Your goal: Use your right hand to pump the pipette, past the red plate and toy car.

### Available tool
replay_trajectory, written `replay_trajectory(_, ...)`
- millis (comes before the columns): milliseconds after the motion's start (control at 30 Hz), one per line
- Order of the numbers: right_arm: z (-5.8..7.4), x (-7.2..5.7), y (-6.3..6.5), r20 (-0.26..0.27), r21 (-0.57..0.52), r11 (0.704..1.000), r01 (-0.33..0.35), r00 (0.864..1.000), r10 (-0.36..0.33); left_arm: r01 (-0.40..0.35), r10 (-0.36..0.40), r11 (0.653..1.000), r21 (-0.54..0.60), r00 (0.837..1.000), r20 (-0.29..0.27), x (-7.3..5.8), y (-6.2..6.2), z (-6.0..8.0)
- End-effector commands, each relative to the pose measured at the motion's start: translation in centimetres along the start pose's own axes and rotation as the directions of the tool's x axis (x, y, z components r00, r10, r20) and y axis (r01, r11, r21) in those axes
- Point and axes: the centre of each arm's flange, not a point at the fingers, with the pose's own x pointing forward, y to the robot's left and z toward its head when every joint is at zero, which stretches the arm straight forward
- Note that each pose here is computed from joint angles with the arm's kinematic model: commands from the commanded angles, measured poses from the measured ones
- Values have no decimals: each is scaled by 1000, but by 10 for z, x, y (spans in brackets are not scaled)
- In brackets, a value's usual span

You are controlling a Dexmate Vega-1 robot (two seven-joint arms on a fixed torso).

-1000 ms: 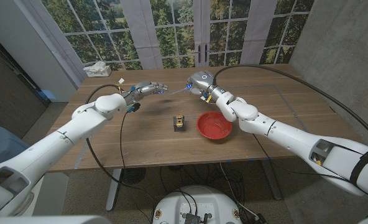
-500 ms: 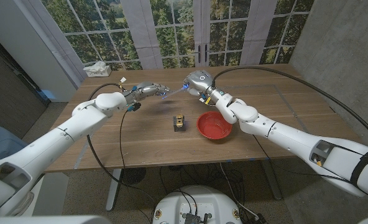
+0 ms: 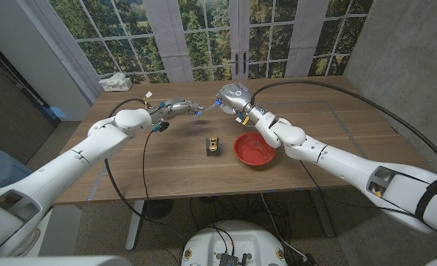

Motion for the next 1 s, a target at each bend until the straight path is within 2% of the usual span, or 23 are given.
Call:
replay_trajectory(33, 2, 2, 0, 18, -8, 1000, 22, 1000, -22, 46, -46, 999, -18, 999, 16, 7, -3, 2)
replay_trajectory(600, 3, 5, -2, 41, -10, 999, 34, 999, -33, 62, -61, 998, -32, 998, 25, 13, -2, 2)
replay_trajectory(1000, 5, 5, -4, 55, -2, 999, 51, 997, -51, 96, -93, 994, -55, 994, 53, 16, -3, 3)
